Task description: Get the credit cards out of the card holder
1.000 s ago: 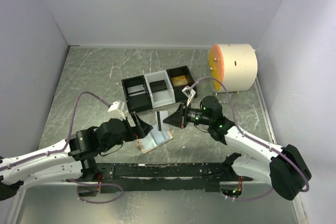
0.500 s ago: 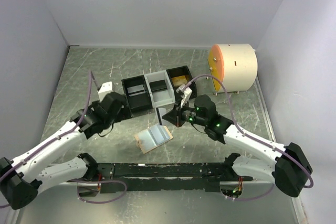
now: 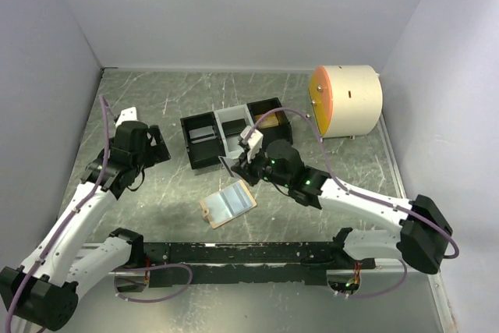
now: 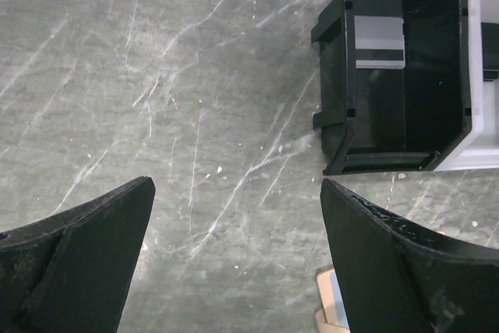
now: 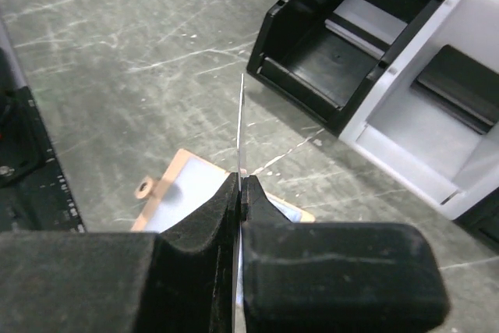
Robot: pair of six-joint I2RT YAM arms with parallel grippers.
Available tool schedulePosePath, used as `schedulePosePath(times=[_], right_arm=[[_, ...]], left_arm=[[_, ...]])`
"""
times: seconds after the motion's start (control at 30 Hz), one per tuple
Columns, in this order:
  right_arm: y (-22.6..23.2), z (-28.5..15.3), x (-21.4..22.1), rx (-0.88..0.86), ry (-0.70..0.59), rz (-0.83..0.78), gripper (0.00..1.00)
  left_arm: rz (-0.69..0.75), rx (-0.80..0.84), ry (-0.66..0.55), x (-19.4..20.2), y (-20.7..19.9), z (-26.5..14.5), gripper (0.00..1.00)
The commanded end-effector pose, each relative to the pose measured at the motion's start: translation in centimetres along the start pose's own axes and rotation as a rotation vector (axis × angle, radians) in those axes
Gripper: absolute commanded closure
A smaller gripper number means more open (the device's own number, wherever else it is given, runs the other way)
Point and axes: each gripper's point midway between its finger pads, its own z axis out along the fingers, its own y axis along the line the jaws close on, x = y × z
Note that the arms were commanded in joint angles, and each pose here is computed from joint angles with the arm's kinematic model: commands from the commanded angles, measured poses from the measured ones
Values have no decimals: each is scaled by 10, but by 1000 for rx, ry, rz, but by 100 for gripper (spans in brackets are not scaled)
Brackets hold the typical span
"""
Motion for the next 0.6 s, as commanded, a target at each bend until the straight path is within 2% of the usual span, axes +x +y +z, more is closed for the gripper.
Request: schedulePosePath(times=[0.0,0.07,0.27,0.57], right_arm=[[-16,16,-15,65,-3,-142,100],[-20,26,-19,76,15,-186,100],[-30,65,-33,92,43,-335,100],[-45,124,-42,108,93,-621,100]], left_arm=[[47,43,-88,-18,-4,-2,1],[105,45,-97,-21,-4,1,0],[59,-77,-52,-15,14,2,0],[32,-71,-144,-26,20,-8,0]])
